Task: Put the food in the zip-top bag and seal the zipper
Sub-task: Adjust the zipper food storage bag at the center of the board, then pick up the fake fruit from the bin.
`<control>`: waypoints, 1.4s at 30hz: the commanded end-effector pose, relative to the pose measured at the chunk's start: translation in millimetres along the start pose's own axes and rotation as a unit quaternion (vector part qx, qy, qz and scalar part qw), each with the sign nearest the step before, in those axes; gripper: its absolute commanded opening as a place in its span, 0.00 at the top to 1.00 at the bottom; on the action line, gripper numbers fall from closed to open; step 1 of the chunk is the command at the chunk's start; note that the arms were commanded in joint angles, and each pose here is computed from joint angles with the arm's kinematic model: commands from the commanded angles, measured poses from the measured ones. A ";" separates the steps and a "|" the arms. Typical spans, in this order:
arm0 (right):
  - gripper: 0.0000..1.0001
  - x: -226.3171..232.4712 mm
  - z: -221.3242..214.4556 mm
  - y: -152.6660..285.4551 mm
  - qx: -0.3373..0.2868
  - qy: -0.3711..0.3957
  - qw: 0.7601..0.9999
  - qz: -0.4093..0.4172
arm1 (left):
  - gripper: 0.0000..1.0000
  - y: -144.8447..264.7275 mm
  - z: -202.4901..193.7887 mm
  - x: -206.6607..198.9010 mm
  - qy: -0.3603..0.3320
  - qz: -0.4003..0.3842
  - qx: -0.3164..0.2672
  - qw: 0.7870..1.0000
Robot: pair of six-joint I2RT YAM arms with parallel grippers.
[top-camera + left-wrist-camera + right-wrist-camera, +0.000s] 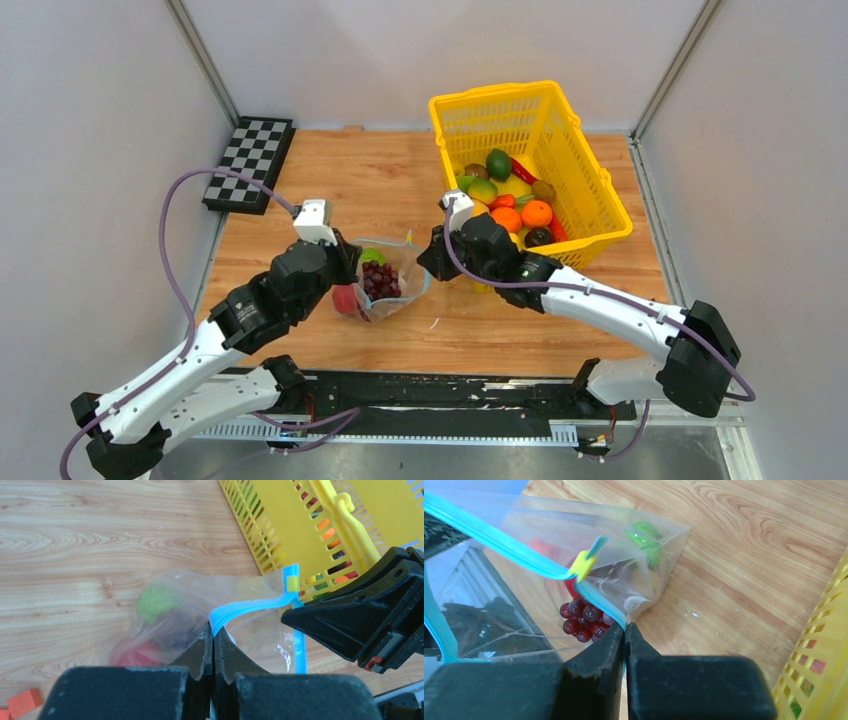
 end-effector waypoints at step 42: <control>0.25 -98.9 107.5 35.1 0.001 -0.011 0.998 -0.061 | 1.00 6.5 15.3 3.4 0.035 0.002 -0.052 0.998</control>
Point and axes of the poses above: each gripper's point midway between its finger pads, its own y axis back along the fingers, its own x axis along the line the jaws close on, z = x × y, the point moved 6 cm from there along y, back along the fingers, and after that the axes turned 7 degrees about -y, right-handed, at the moved point
